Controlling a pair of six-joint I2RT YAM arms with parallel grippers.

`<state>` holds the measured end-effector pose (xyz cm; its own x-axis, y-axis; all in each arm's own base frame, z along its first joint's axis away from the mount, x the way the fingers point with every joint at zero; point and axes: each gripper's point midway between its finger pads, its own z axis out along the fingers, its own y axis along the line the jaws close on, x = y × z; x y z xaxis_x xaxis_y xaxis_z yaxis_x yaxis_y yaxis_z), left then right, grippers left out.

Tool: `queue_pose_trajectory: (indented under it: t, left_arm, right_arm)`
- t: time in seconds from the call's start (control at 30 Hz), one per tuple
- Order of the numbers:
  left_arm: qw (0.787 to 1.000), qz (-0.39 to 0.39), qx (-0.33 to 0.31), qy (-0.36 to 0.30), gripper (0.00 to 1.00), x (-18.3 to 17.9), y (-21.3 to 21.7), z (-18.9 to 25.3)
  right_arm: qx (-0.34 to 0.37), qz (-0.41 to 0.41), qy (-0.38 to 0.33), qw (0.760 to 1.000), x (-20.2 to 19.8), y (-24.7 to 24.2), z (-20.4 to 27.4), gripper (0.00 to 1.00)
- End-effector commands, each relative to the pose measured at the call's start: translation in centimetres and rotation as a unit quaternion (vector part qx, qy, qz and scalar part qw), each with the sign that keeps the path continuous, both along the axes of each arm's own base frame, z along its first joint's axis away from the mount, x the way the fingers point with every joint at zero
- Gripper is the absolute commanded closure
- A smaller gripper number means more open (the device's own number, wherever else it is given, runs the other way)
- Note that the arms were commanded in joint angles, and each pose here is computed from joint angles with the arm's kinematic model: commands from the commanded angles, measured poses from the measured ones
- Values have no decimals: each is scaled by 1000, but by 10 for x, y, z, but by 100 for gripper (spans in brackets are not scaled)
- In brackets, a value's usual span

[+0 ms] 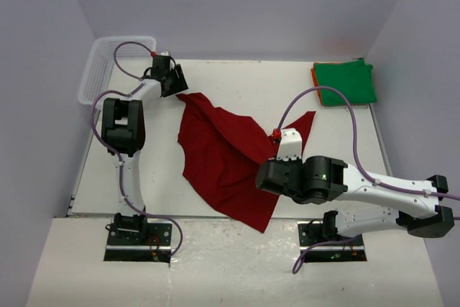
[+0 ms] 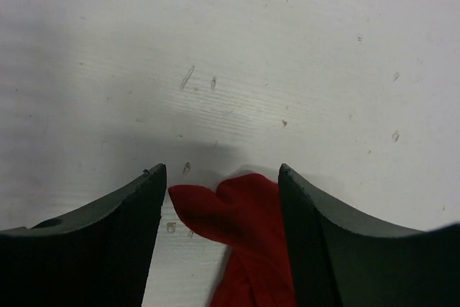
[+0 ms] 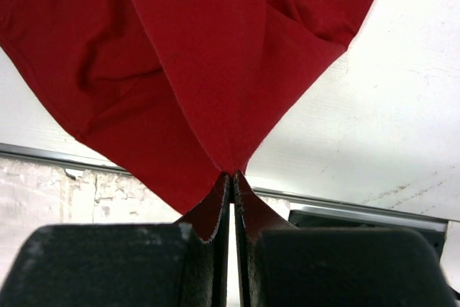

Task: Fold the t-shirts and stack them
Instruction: Flatten out the tshirt

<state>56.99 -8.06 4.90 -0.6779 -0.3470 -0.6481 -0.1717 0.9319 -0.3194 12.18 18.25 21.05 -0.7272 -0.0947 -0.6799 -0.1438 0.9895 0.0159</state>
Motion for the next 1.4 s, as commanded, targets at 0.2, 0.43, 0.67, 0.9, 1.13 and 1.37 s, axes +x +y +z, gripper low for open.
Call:
queue_pose_trajectory:
  t: [0.2,0.43,0.67,0.9,1.13,1.37]
  left_arm:
    - [999,23,21,11,35,-13,11,6]
    - [999,21,16,21,35,-16,10,-5]
    - [999,23,10,20,48,-10,7,-5]
    - [1000,14,-2,17,40,-19,3,9]
    - [999,20,3,31,25,-31,7,3]
    - [999,15,-21,33,37,-30,-2,-5]
  right_arm:
    - [-58,-13,0,998,-4,-31,7,100]
    - [-58,-10,1,998,-5,-31,7,100]
    - [-63,-12,5,998,-6,-32,3,100]
    - [-67,-12,3,998,-5,-30,3,100]
    - [-65,-11,2,998,-5,-30,3,100]
    - [-68,-10,5,998,-5,-29,1,100]
